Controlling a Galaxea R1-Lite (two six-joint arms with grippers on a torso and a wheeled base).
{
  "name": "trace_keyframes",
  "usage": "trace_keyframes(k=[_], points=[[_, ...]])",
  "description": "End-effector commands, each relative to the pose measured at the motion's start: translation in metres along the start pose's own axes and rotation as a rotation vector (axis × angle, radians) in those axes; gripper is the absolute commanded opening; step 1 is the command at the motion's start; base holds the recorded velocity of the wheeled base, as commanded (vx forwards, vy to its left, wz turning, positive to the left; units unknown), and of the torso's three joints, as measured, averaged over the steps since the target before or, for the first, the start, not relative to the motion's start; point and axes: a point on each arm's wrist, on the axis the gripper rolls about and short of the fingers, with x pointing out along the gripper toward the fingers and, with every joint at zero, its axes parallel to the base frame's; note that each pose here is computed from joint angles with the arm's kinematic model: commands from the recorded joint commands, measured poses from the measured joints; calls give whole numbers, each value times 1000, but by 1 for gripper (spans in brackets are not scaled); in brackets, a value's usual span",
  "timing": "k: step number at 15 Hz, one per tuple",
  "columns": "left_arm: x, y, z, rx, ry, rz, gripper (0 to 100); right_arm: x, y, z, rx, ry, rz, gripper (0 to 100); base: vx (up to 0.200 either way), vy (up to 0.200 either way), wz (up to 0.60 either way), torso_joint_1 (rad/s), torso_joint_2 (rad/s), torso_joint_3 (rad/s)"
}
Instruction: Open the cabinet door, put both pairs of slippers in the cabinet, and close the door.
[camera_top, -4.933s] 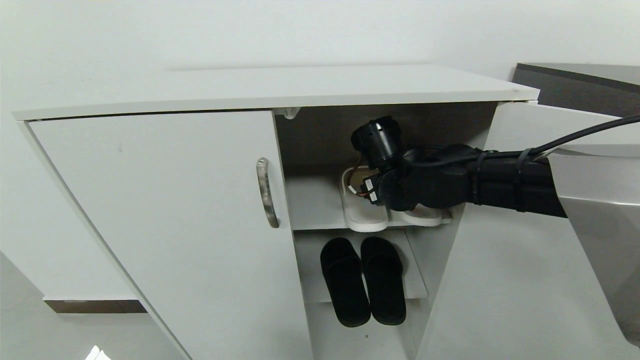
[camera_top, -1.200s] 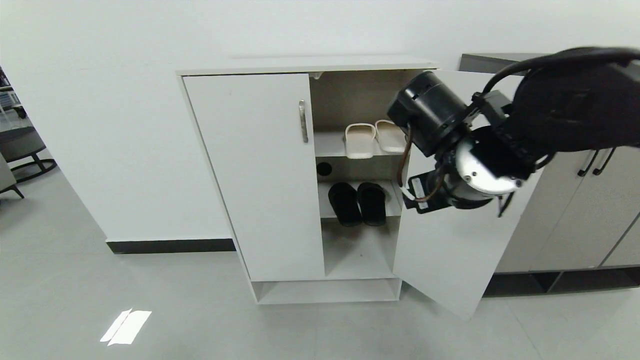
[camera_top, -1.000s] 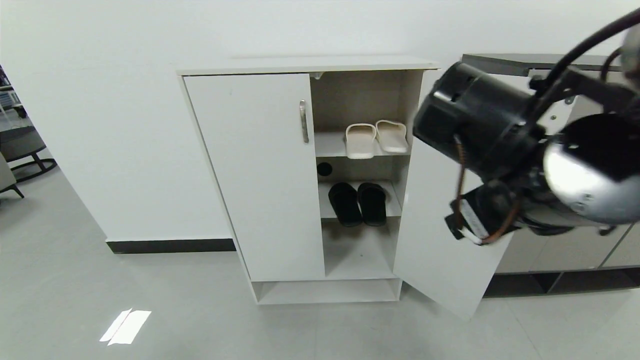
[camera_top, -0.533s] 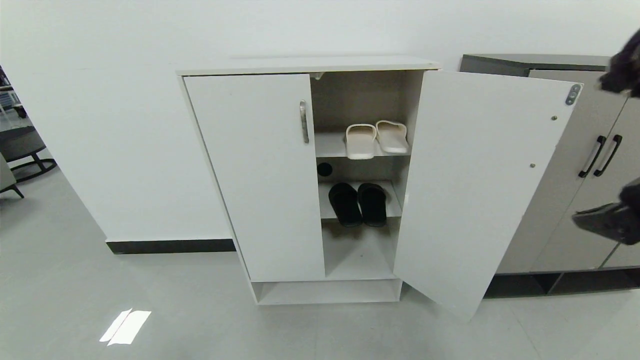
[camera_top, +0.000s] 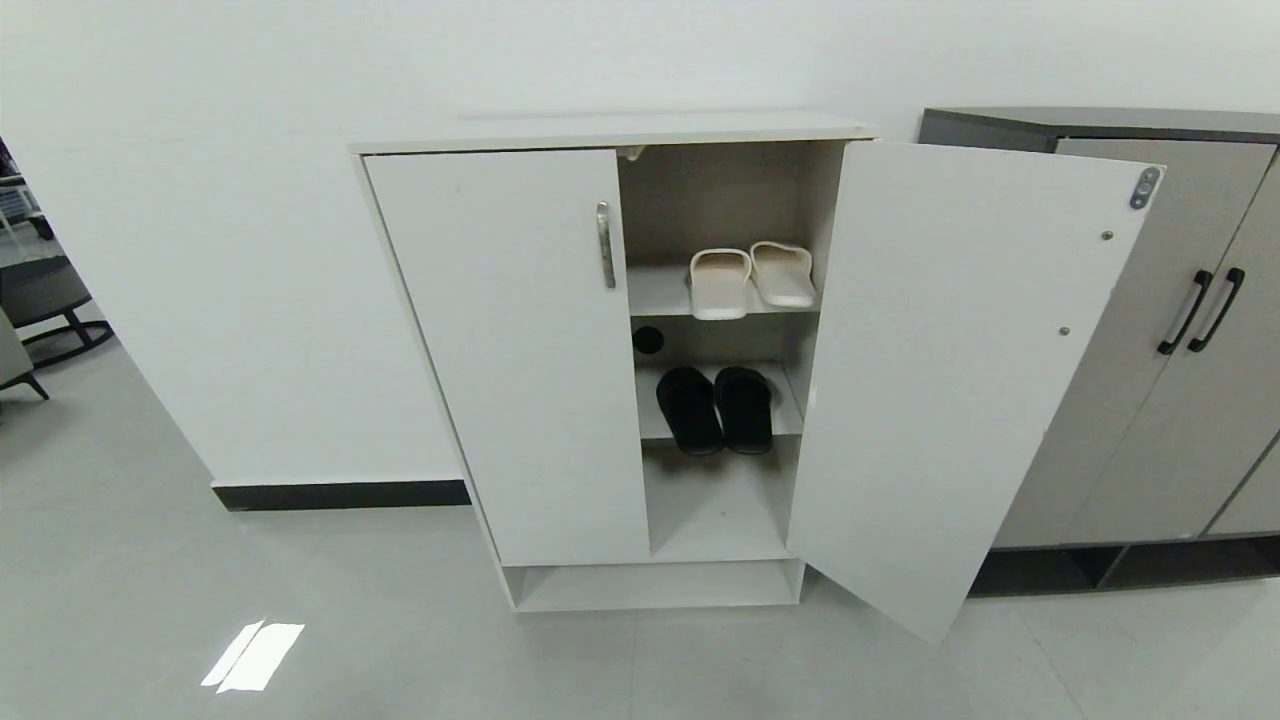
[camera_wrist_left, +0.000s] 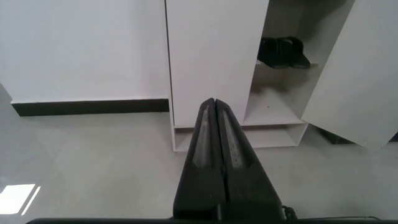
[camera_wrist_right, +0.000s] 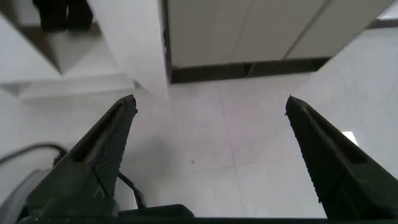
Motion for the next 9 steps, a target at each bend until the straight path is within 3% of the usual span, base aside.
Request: trace_keyframes(k=[1, 2, 4, 6, 9], points=[[0, 0, 0, 0, 1, -1, 0, -9, -22, -35, 135, -50, 64, 100, 0, 0, 0, 0, 0, 0], [0, 0, 0, 0, 1, -1, 0, -6, -14, -30, 230, -116, 113, 100, 0, 0, 0, 0, 0, 0], [0, 0, 0, 0, 1, -1, 0, 18, 12, -33, 291, -174, 102, 100, 0, 0, 0, 0, 0, 0], [0, 0, 0, 0, 1, 1, 0, 49, 33, -60, 217, -183, 13, 100, 0, 0, 0, 0, 0, 0], [0, 0, 0, -3, 1, 1, 0, 100, 59, -109, 100, -307, -55, 100, 0, 0, 0, 0, 0, 0]])
